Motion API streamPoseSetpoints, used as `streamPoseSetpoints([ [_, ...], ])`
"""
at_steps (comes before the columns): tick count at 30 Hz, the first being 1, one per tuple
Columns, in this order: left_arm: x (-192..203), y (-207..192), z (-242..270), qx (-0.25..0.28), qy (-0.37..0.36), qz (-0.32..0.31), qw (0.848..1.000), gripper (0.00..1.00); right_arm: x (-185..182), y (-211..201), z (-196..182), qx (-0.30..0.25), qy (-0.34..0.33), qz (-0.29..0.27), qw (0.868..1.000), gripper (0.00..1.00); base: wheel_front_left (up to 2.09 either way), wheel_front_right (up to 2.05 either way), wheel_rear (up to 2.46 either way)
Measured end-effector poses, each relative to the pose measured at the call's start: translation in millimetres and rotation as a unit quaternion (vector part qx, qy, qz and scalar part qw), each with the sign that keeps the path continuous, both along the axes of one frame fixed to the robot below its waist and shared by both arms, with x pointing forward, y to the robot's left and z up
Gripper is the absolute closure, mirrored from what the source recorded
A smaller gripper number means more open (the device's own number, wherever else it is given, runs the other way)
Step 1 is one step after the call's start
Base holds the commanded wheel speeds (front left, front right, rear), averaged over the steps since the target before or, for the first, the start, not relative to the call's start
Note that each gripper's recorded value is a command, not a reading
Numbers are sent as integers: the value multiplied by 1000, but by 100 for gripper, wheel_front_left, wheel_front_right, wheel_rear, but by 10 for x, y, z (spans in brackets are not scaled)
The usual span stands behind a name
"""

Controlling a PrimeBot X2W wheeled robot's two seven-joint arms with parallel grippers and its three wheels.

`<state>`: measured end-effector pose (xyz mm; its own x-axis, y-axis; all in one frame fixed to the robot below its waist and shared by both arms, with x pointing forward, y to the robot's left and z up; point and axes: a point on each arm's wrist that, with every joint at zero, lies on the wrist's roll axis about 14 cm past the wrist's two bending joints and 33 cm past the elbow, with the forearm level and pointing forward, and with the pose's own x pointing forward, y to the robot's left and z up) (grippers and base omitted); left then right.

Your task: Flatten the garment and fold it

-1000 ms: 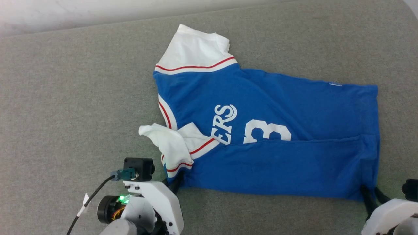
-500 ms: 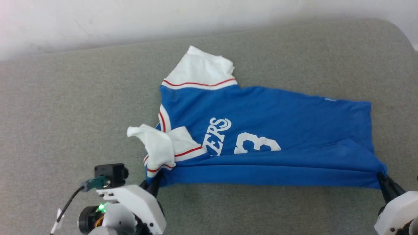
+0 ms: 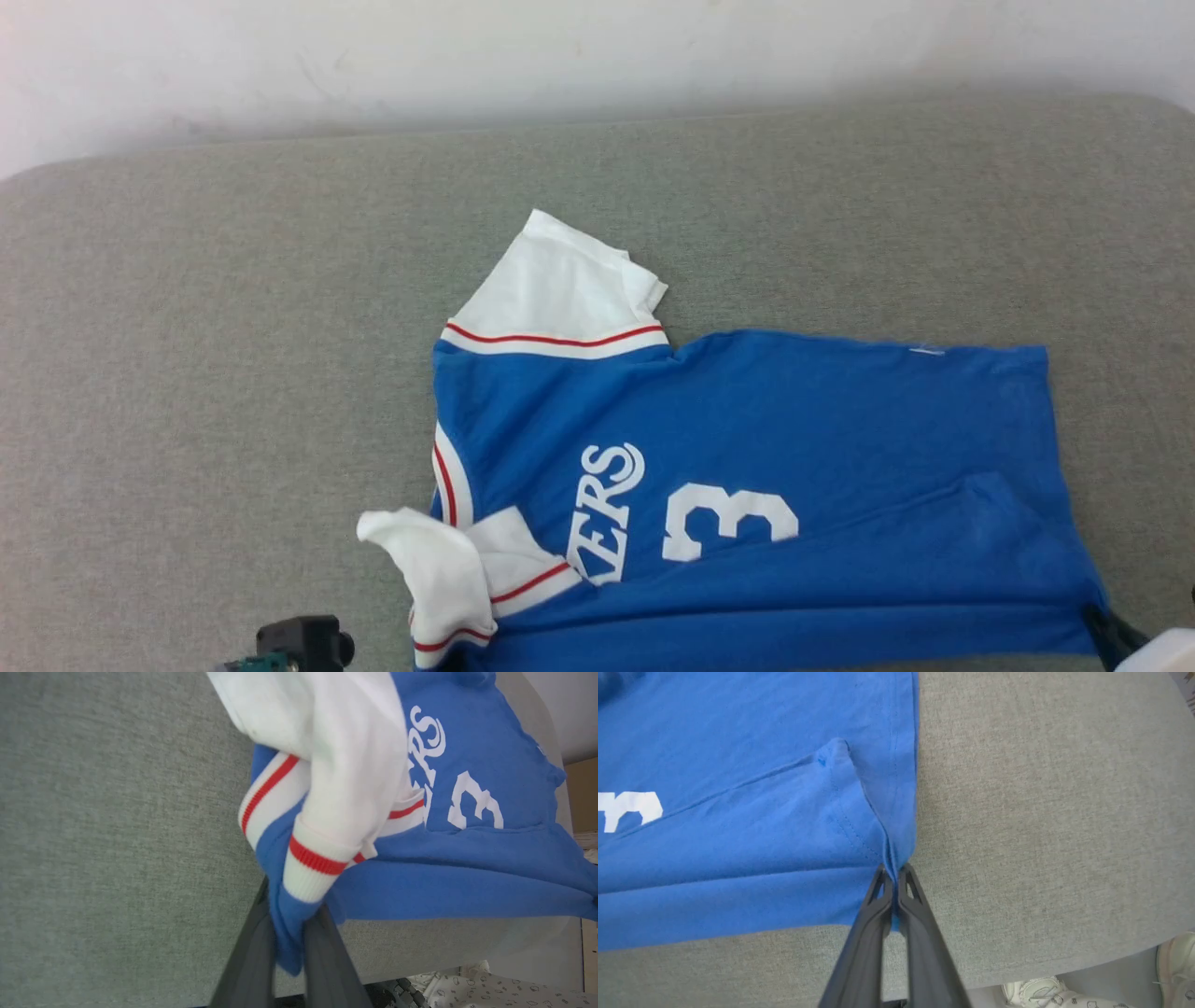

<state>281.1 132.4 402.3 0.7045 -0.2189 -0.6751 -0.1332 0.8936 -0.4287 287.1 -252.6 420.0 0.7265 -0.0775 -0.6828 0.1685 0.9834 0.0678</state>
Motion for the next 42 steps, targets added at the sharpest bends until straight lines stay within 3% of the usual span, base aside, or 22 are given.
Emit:
streamPoseSetpoints([
  [12,-167,-52,-276,-13,48,11,999,100,-253,102,-368,19,80,7,997,100,0,0,0],
  [14,-131,-74,-276,-16,42,11,999,19,-238,113,-377,22,74,7,997,100,0,0,0],
  [15,-124,-80,-280,-18,42,13,999,2,-218,115,-367,22,67,6,997,71,0,0,0],
  [16,-117,-94,-279,-20,41,13,999,0,-204,120,-359,22,63,7,998,57,0,0,0],
  [17,-103,-119,-265,-25,37,11,999,0,-197,130,-357,23,61,8,998,36,0,0,0],
  [18,-92,-137,-257,-28,35,10,999,0,-184,132,-343,24,55,7,998,0,0,0,0],
  [24,110,-29,-83,-31,-12,37,999,0,-84,24,-182,14,14,-3,1000,0,0,0,0],
  [28,395,212,274,-9,-102,71,992,0,170,-176,202,-20,-77,-22,997,0,0,0,0],
  [32,800,475,821,50,-235,84,967,0,463,-291,637,-65,-179,-28,981,0,0,0,0],
  [36,1271,457,1426,101,-353,42,929,0,661,-228,770,-67,-222,-21,973,0,0,0,0],
  [42,2009,220,1957,149,-428,-47,890,0,954,-74,742,-61,-238,-2,969,0,0,0,0],
])
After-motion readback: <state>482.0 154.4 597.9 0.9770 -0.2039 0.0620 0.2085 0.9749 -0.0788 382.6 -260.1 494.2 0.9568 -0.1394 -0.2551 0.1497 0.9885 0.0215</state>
